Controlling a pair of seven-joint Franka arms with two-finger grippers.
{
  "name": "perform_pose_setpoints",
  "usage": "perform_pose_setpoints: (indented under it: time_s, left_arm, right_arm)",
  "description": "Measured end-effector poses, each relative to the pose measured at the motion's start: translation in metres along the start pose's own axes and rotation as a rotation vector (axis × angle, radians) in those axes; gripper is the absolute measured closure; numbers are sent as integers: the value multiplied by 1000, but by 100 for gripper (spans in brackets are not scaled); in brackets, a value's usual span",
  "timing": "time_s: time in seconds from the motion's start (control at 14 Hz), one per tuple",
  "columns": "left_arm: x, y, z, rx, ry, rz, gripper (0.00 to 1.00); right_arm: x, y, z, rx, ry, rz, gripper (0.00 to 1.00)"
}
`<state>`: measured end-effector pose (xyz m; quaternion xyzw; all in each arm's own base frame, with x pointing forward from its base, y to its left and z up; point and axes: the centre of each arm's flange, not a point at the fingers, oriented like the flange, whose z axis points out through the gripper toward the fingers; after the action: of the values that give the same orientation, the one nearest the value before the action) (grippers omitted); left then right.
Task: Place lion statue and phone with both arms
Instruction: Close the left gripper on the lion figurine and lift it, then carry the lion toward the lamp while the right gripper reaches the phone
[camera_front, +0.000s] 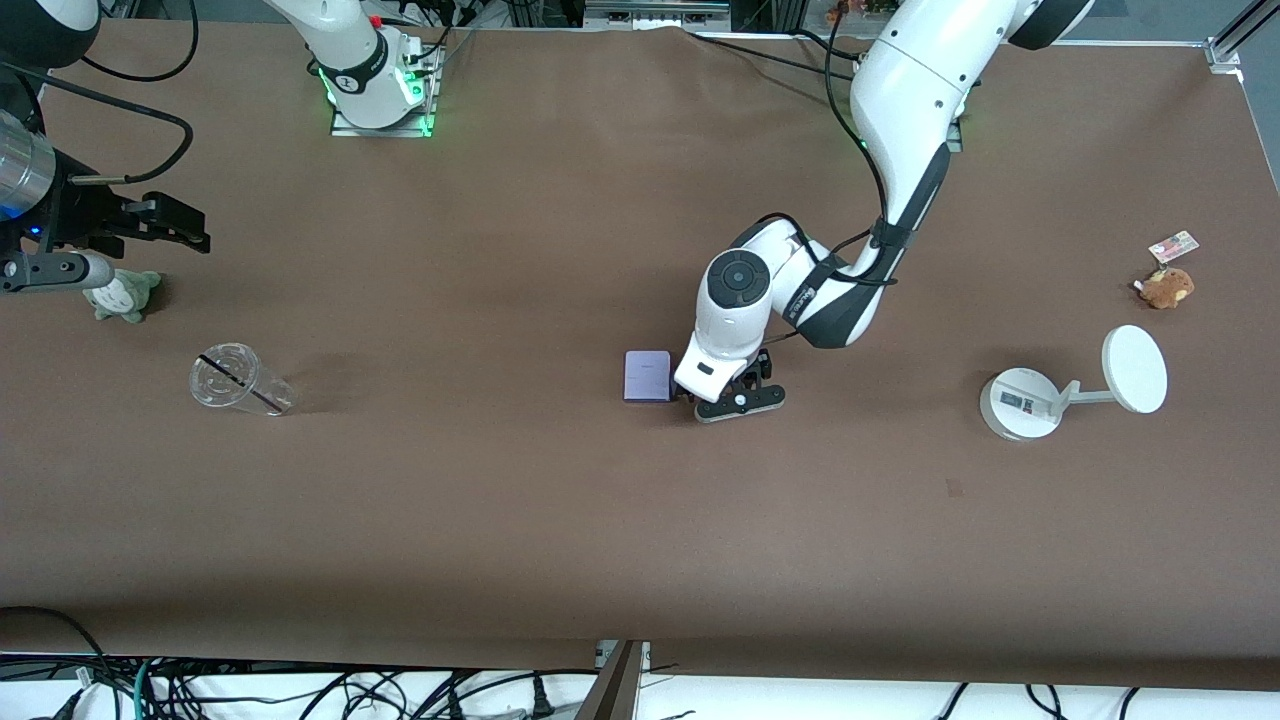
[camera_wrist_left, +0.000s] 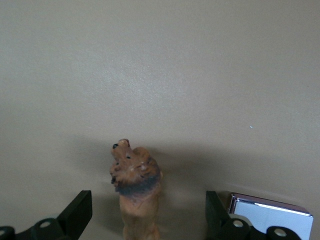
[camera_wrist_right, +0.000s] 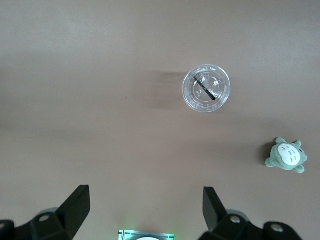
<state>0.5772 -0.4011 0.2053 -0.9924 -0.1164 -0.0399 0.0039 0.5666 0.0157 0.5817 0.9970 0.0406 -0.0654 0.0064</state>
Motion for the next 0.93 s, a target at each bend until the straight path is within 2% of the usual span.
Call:
perform_pose_setpoints:
  time_s: [0.07, 0.43, 0.71, 0.93]
  left_arm:
    - [0, 0, 0, 3, 7, 7, 7]
    - [2, -1, 0, 35, 56, 60, 62]
    - [29, -17, -17, 24, 81, 48, 63]
    - [70, -73, -37, 33, 72, 108, 63]
  right_arm:
    - [0, 0, 0, 0, 0, 0, 0]
    - [0, 0, 0, 0, 0, 0, 0]
    - [1, -8, 0, -2, 1, -4, 0]
    - [6, -44, 4, -11, 2, -14, 0]
